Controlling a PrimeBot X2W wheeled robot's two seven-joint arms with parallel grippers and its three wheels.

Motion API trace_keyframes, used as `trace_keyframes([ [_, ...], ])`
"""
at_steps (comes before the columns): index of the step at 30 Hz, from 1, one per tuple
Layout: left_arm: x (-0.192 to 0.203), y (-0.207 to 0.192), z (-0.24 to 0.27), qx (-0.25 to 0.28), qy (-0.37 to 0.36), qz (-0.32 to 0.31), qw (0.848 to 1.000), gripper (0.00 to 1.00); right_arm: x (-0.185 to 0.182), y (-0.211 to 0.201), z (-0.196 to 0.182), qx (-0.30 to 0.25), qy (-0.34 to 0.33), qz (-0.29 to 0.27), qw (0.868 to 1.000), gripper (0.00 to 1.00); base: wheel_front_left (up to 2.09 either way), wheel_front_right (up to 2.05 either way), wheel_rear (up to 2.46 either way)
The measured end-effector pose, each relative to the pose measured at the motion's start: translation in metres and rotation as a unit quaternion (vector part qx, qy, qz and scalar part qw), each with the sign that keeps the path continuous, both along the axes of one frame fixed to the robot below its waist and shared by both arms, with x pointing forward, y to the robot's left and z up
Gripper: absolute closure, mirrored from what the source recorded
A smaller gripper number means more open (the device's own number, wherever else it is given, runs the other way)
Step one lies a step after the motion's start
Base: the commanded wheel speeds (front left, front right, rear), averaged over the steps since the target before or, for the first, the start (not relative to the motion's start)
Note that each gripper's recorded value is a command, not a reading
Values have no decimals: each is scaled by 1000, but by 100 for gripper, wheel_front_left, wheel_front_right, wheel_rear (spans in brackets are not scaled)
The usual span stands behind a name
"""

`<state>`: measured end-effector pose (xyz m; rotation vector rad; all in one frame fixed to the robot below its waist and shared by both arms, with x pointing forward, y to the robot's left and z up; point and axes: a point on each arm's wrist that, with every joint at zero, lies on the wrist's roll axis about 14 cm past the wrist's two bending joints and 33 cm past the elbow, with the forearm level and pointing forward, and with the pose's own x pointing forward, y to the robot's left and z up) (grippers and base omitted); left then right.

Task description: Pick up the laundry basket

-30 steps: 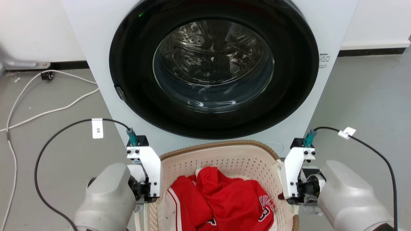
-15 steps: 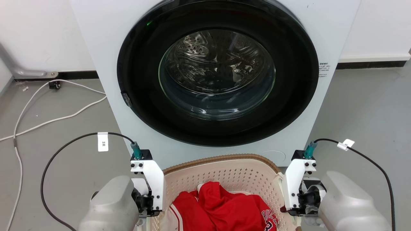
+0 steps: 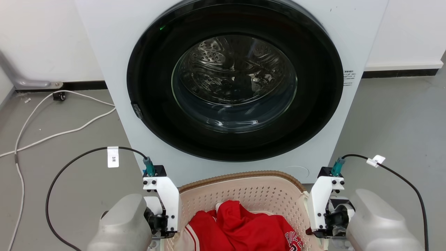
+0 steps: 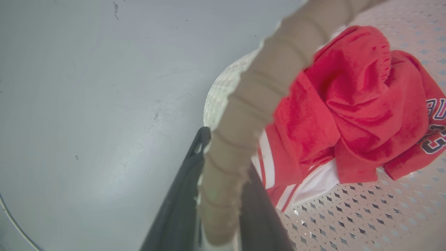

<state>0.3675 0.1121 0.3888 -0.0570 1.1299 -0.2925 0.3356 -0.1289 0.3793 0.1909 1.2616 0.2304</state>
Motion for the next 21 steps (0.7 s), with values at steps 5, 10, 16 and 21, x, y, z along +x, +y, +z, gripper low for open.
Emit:
trace_keyframes([
  [5, -3, 0, -1, -3, 3, 2, 1000, 100, -2, 0, 0, 0, 2, -2, 1000, 100, 0, 0, 0],
  [10, -4, -1, -2, -5, 5, 3, 1000, 100, -2, -2, 0, -1, 4, -3, 1000, 100, 0, 0, 0],
  [16, -5, -1, -3, -7, 7, 5, 1000, 100, -1, -1, 0, -2, 4, -2, 1000, 100, 0, 0, 0],
  [21, -7, -1, -3, -5, 9, 4, 1000, 100, -1, 0, 0, -4, 4, 2, 1000, 100, 0, 0, 0],
])
